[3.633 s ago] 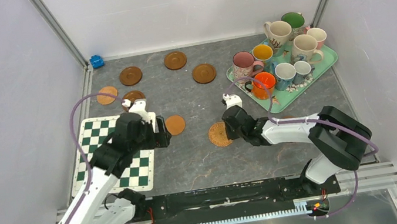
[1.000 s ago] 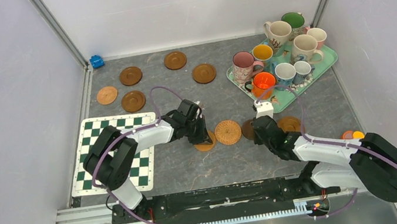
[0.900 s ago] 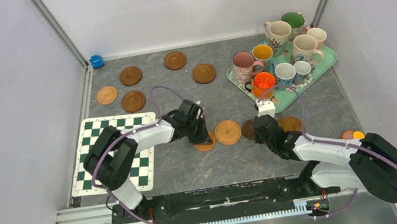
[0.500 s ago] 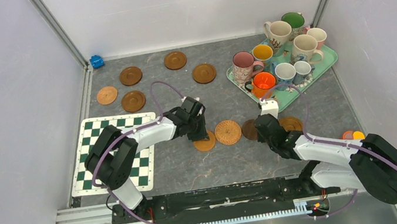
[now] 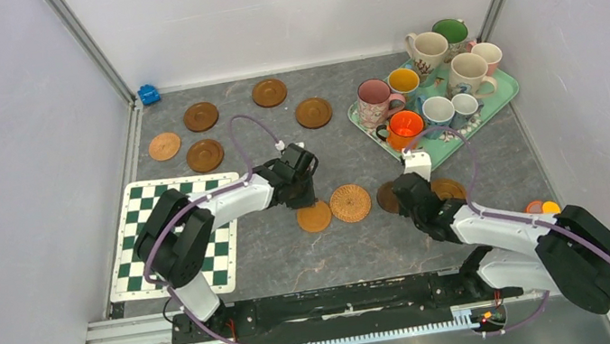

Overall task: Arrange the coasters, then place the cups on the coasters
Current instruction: Move the coaster to the center of the board.

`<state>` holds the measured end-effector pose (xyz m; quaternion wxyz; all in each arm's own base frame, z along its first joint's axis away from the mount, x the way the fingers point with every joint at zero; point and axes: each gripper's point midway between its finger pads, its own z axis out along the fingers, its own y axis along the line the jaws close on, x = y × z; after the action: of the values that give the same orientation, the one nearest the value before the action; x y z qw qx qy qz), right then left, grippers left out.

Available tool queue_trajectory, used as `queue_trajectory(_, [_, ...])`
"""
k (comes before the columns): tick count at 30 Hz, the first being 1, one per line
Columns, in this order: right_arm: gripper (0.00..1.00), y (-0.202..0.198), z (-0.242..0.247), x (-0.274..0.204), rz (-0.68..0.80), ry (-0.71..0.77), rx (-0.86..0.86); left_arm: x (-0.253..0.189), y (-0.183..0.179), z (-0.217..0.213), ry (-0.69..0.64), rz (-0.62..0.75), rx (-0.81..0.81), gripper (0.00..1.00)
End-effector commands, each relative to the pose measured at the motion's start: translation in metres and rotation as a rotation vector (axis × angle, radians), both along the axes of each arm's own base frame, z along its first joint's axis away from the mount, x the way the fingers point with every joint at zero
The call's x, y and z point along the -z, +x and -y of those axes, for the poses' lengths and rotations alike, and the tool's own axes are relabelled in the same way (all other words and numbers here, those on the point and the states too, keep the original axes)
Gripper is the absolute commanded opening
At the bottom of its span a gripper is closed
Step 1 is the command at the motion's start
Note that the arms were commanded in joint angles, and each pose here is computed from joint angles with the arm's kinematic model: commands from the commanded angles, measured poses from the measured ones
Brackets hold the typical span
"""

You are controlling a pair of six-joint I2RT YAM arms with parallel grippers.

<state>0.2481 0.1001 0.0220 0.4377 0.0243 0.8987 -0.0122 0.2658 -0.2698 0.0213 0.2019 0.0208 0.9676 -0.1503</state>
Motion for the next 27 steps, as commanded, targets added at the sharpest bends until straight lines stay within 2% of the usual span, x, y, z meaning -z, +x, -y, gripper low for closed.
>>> queue_trajectory(1, [0.0, 0.005, -0.004, -0.013, 0.009, -0.002, -0.023, 0.043, -0.015, -0.065, 0.315, -0.058, -0.009, 0.02])
queue_trajectory(9, [0.0, 0.01, -0.031, -0.052, 0.105, 0.135, -0.136, 0.042, -0.012, -0.076, 0.36, -0.063, -0.025, 0.02])
queue_trajectory(13, [0.0, 0.009, -0.043, -0.062, 0.114, 0.183, -0.186, 0.022, -0.015, -0.057, 0.247, -0.06, 0.018, 0.03])
queue_trajectory(20, [0.0, 0.006, -0.052, -0.07, 0.118, 0.235, -0.215, -0.017, -0.031, -0.019, -0.011, -0.058, 0.098, 0.21])
queue_trajectory(23, [0.0, 0.006, -0.053, -0.071, 0.12, 0.238, -0.22, -0.025, -0.04, -0.007, -0.111, -0.064, 0.127, 0.33])
queue_trajectory(27, [0.0, 0.005, -0.056, -0.07, 0.114, 0.232, -0.25, -0.027, -0.054, 0.008, -0.224, -0.073, 0.164, 0.45])
